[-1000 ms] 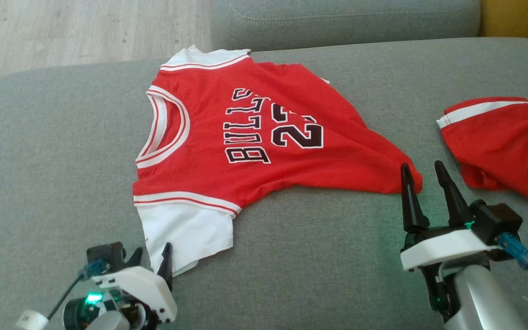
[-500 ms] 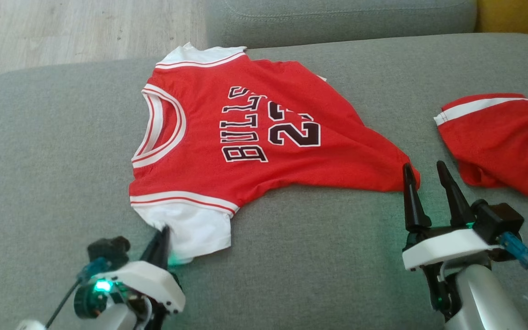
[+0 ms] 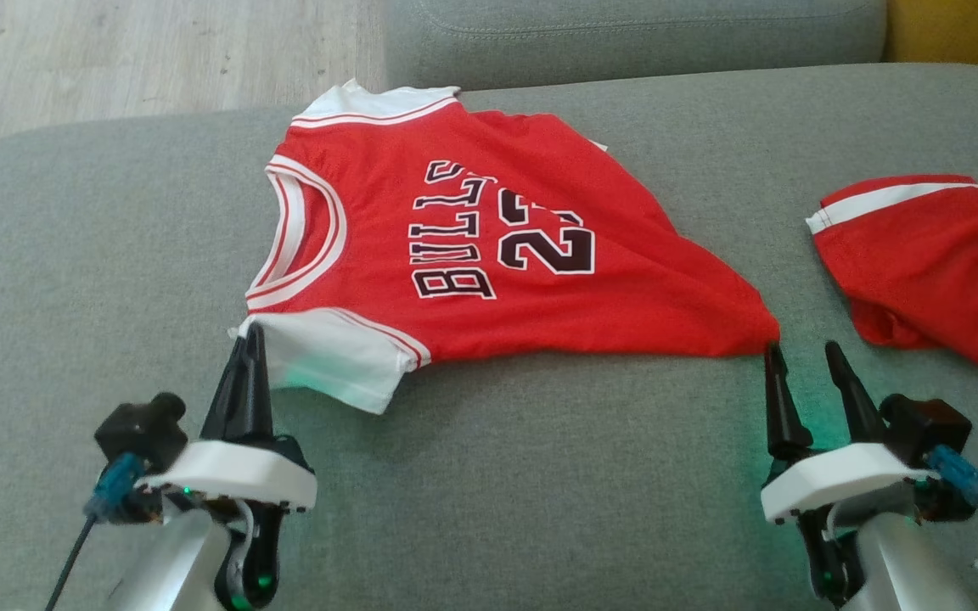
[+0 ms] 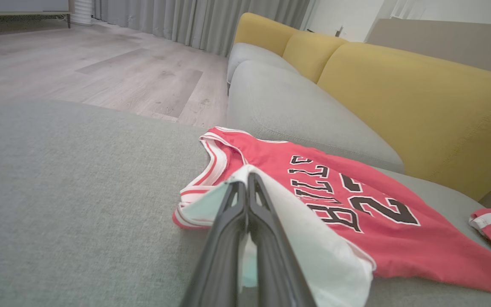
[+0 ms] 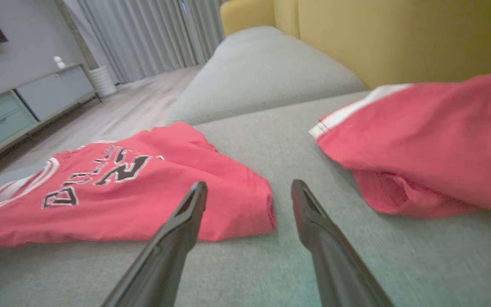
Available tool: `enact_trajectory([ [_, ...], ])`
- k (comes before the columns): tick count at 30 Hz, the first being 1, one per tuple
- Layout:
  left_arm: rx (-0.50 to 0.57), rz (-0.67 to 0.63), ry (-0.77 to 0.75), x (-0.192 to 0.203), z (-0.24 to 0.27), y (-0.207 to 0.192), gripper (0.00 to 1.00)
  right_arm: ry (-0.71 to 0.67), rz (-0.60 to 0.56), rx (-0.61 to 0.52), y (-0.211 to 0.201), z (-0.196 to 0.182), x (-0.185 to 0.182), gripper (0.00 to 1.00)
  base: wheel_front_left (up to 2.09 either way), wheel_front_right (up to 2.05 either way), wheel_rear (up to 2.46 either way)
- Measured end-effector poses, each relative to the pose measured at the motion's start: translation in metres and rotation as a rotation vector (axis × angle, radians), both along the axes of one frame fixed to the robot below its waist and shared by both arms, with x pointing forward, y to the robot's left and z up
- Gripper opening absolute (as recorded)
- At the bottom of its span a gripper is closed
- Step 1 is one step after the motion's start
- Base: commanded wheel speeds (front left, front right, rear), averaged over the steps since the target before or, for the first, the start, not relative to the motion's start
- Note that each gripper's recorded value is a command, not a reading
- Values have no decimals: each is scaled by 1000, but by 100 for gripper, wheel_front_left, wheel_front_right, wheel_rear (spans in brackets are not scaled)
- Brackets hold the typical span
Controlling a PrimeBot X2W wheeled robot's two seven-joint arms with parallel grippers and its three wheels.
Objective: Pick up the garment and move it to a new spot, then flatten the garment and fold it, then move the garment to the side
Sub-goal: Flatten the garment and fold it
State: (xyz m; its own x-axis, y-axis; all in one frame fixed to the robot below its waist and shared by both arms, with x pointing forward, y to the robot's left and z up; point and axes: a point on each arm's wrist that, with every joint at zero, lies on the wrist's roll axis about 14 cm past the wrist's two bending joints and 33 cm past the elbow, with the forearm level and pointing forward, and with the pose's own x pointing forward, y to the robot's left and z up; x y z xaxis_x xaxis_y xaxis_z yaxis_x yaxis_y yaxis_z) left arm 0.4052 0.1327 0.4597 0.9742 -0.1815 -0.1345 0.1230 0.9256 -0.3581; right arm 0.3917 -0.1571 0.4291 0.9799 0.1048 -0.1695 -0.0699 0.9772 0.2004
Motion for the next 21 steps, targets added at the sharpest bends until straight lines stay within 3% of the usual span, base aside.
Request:
enact_trajectory([
  [10,-8,71,-123,11,34,10,0,116,-26,59,-2,-22,9,100,0,0,0],
  [21,-12,72,-125,3,27,12,0,286,44,59,21,-58,8,100,0,0,0],
])
